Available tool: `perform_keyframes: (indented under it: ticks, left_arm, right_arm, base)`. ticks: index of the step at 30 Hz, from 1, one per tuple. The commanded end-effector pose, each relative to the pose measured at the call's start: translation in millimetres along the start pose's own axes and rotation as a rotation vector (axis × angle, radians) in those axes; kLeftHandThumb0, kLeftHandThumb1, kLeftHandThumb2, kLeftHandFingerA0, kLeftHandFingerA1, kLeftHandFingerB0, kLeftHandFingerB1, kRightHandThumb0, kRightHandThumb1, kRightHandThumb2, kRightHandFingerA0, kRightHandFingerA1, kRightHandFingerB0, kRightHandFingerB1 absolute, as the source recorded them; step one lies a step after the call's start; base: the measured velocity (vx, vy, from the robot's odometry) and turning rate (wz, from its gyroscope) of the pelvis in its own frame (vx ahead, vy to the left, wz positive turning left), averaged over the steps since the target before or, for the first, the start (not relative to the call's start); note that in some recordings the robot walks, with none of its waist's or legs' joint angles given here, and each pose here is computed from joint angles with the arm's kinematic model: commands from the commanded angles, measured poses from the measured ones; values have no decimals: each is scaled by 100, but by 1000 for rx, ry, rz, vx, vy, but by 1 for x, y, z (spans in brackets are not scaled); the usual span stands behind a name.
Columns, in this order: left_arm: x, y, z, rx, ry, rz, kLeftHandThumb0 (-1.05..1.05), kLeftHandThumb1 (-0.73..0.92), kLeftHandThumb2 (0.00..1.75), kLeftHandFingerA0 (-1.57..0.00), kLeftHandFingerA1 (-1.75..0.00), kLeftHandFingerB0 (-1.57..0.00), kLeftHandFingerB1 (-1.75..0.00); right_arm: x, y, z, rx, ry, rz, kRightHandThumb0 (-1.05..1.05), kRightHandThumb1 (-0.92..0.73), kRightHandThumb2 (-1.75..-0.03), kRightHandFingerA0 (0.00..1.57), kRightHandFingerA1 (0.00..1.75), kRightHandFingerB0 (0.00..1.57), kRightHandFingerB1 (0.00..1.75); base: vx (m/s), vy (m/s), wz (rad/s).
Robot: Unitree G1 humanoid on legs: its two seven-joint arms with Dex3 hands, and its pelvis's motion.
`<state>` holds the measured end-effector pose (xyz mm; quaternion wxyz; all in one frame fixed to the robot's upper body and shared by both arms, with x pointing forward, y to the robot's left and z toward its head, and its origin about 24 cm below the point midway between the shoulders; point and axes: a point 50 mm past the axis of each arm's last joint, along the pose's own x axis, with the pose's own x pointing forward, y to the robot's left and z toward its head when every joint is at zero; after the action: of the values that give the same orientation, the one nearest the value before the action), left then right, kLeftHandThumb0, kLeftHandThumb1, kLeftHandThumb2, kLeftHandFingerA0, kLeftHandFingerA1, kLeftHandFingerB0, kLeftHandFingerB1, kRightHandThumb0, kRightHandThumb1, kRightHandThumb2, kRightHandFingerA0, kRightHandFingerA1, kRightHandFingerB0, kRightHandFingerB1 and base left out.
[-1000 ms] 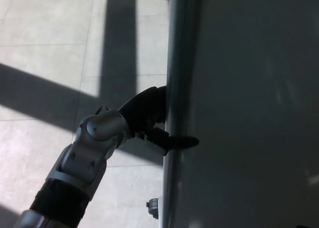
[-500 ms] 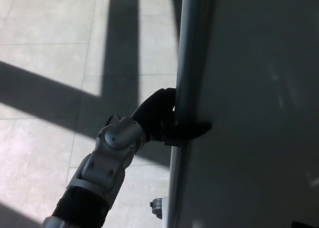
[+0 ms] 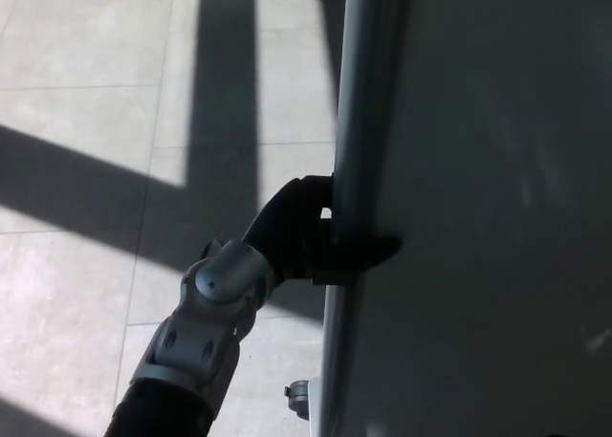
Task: A white board is being place on the right hand side and parallel to the robot and the robot uses its left hand to grab on the leftside of the whiteboard and drag the whiteboard from the right hand side to the left hand side
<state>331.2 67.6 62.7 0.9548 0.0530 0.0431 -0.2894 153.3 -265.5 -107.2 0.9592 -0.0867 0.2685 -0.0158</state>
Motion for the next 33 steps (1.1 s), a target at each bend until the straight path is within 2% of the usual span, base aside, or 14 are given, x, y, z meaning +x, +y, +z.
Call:
perform_keyframes:
  ticks: [1, 4, 5, 6, 7, 11, 12, 15, 19, 20, 23, 24, 25, 33]
  left_arm:
    - [-14, 9, -17, 60, 62, 27, -20, 67, 60, -90, -90, -82, -59]
    - [-15, 11, -16, 69, 68, 24, -20, 67, 59, -88, -99, -81, -63]
    - [-19, 17, -20, 24, 57, 10, -19, 64, 58, -90, -97, -82, -63]
    - [-20, 18, -21, 19, 56, 8, -19, 64, 58, -90, -97, -82, -63]
    - [-22, 24, -22, -5, 71, 3, -14, 65, 59, -90, -96, -82, -63]
    - [-26, 33, -23, -45, 90, -8, -14, 65, 59, -90, -96, -82, -63]
    - [-35, 52, -20, -35, 104, 7, -17, 62, 58, -89, -89, -84, -62]
    - [-48, 76, -18, -23, 111, 18, -17, 62, 58, -86, -103, -85, -61]
    - [-50, 80, -17, -23, 111, 13, -17, 62, 58, -86, -103, -85, -61]
    - [-64, 100, -17, -29, 139, 30, -16, 64, 59, -89, -90, -85, -61]
    - [-66, 103, -17, -32, 142, 27, -16, 64, 59, -89, -90, -85, -61]
    - [-80, 119, -17, 4, 161, 24, -26, 57, 57, -94, -107, -87, -59]
    - [-83, 123, -17, 11, 172, 26, -27, 57, 57, -91, -107, -86, -57]
    - [-107, 147, -20, -65, 225, 39, -22, 56, 56, -83, -111, -90, -58]
  right_arm:
    - [-3, 0, -6, -17, 34, -6, -46, -69, -61, 95, 67, 56, 41]
    - [-3, 0, -7, -6, 39, -2, -50, -66, -62, 91, 66, 57, 41]
    - [-4, 0, -7, -19, 35, 2, -48, -54, -95, 83, 75, 48, 57]
    - [-4, 0, -7, -20, 35, 2, -48, -54, -95, 83, 75, 48, 57]
    - [-4, -2, -6, -24, 29, -2, -50, -64, -64, 94, 67, 55, 43]
    - [-3, -4, -4, -29, 20, -7, -50, -64, -64, 94, 67, 55, 43]
    - [0, -6, 1, -34, 15, -12, -49, -65, -63, 94, 67, 55, 42]
    - [4, -6, 5, -9, 6, -8, -49, -64, -62, 93, 69, 55, 43]
    - [4, -6, 5, 0, 3, -7, -49, -64, -62, 93, 69, 55, 43]
    - [5, -6, 7, 1, -2, -8, -52, -65, -61, 90, 67, 58, 43]
    - [6, -6, 7, 1, -2, -8, -52, -65, -61, 90, 67, 58, 43]
    - [7, -7, 8, -30, 3, -8, -60, -56, -93, 86, 73, 51, 57]
    - [7, -7, 9, -41, 4, -8, -52, -67, -61, 93, 62, 57, 41]
    - [8, -6, 11, -38, -6, -5, -50, -66, -61, 92, 63, 59, 42]
  base:
    - [0, 0, 0]
    - [0, 0, 0]
    - [0, 0, 0]
    - [0, 0, 0]
    - [0, 0, 0]
    - [0, 0, 0]
    - [0, 0, 0]
    - [0, 0, 0]
    - [0, 0, 0]
    - [0, 0, 0]
    - [0, 0, 0]
    - [0, 0, 0]
    - [0, 0, 0]
    - [0, 0, 0]
